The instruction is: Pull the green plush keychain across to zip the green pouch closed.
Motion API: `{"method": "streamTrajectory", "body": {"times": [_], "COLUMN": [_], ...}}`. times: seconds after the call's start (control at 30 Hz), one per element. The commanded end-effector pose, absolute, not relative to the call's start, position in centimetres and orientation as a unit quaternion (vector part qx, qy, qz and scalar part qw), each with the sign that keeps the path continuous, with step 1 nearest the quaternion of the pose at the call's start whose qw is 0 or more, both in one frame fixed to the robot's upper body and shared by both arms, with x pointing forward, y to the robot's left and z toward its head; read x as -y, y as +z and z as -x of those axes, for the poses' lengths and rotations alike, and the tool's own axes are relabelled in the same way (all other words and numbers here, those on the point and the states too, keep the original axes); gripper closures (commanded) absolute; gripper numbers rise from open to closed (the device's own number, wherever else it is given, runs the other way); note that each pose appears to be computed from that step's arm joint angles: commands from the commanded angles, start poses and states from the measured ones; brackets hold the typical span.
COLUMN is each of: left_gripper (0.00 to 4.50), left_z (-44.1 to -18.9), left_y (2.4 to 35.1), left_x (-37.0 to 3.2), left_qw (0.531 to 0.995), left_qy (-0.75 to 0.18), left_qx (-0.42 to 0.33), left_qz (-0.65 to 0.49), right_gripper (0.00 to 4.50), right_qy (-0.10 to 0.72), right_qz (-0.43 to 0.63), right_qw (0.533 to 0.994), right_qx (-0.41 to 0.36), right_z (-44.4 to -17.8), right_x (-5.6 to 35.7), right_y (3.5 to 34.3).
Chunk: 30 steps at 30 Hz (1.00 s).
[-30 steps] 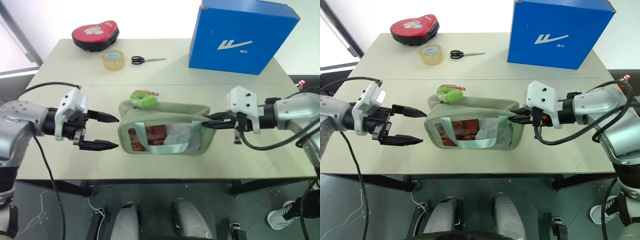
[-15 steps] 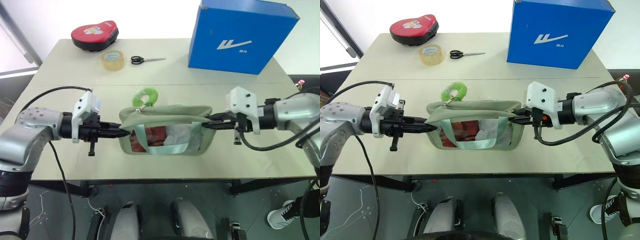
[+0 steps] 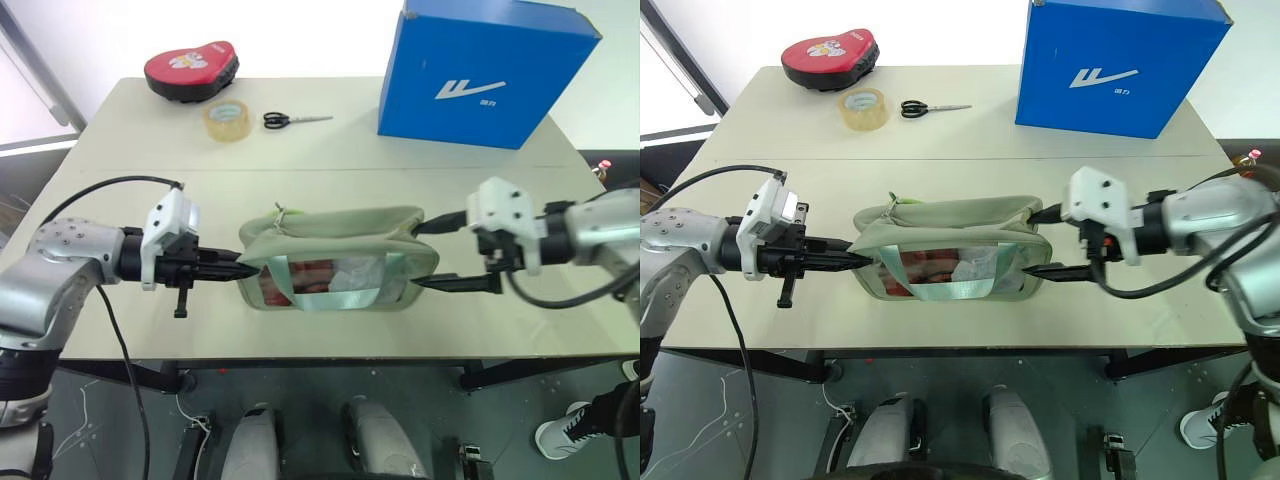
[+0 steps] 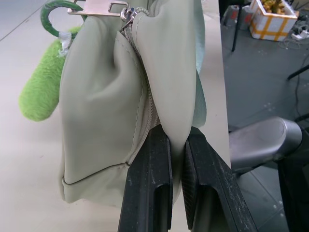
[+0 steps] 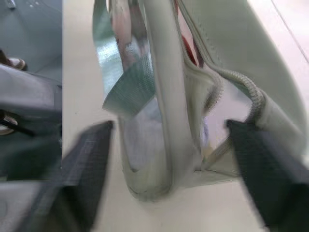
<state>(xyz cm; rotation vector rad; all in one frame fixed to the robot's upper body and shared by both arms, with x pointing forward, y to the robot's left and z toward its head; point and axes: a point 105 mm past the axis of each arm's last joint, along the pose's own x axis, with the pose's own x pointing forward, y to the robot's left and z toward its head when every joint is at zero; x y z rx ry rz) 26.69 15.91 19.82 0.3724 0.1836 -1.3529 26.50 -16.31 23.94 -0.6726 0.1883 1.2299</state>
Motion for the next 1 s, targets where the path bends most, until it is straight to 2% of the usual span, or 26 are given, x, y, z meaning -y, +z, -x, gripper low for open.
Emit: {"method": "streamTrajectory", "body": {"times": [0.03,0.1,0.17,0.27,0.37,0.47,0.63,0.77,1.0], "left_gripper": [4.5,4.5,4.5,4.5,4.5,4.5,4.5,4.5,4.5], "left_z": [-26.7,-26.8,-26.9,-26.9,-26.9,-26.8,-26.7,-26.6,-26.4], "left_y": [19.8,19.7,19.5,19.3,19.1,19.1,19.0,19.0,18.9], "left_x": [-15.8,-15.6,-15.5,-15.2,-15.1,-15.1,-15.2,-15.3,-15.3], "left_qw": [0.756,0.755,0.754,0.754,0.755,0.755,0.757,0.757,0.759], "left_qy": [-0.624,-0.625,-0.626,-0.626,-0.626,-0.626,-0.623,-0.622,-0.619], "left_qx": [-0.084,-0.082,-0.082,-0.08,-0.079,-0.078,-0.08,-0.082,-0.083], "left_qz": [-0.182,-0.181,-0.181,-0.18,-0.179,-0.179,-0.18,-0.182,-0.185], "right_gripper": [0.02,0.02,0.02,0.02,0.02,0.02,0.02,0.02,0.02], "right_qy": [0.587,0.597,0.594,0.558,0.533,0.53,0.573,0.657,0.691], "right_qz": [0.307,0.304,0.312,0.342,0.389,0.429,0.449,0.425,0.411], "right_qw": [0.749,0.742,0.741,0.753,0.747,0.726,0.682,0.622,0.594], "right_qx": [-0.006,0.03,0.037,0.067,0.08,0.09,0.065,0.026,0.013], "right_z": [-25.5,-26.5,-27.8,-32.7,-36.3,-38.4,-39.3,-38.0,-37.8], "right_x": [16.5,16.0,15.6,13.7,11.5,9.1,7.1,6.5,4.7], "right_y": [28.6,31.1,32.1,33.8,34.1,33.5,31.3,29.3,27.4]}}
